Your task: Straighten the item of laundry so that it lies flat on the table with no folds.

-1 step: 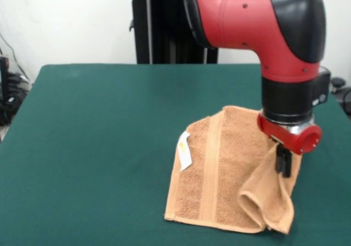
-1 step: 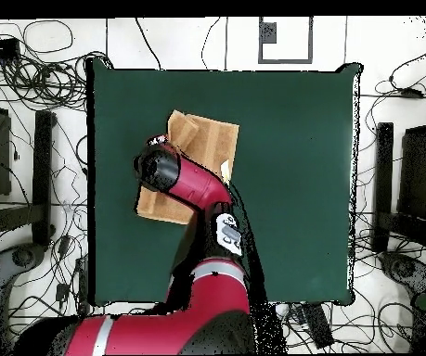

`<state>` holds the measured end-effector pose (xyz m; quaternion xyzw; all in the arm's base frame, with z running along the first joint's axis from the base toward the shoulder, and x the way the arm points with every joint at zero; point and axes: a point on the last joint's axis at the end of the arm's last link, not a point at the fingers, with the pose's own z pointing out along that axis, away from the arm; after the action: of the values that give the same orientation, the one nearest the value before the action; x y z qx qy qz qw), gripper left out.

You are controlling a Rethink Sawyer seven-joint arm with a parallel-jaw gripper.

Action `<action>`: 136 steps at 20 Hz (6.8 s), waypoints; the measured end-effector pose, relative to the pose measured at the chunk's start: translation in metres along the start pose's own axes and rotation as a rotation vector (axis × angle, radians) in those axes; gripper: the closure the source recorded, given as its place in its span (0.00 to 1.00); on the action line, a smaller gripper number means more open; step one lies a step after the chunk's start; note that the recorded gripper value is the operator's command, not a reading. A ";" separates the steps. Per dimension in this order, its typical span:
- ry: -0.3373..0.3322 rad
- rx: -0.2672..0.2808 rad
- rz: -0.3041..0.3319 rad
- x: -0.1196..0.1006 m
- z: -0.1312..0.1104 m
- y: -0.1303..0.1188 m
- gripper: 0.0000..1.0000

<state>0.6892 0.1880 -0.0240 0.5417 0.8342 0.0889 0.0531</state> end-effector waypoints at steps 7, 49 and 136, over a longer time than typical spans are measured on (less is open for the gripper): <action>-0.011 -0.020 0.010 0.038 -0.006 0.028 1.00; -0.082 -0.058 0.330 -0.026 -0.105 0.057 0.00; -0.130 0.065 0.130 -0.030 -0.006 -0.114 0.00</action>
<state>0.5988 0.1150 -0.0417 0.6006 0.7946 0.0296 0.0835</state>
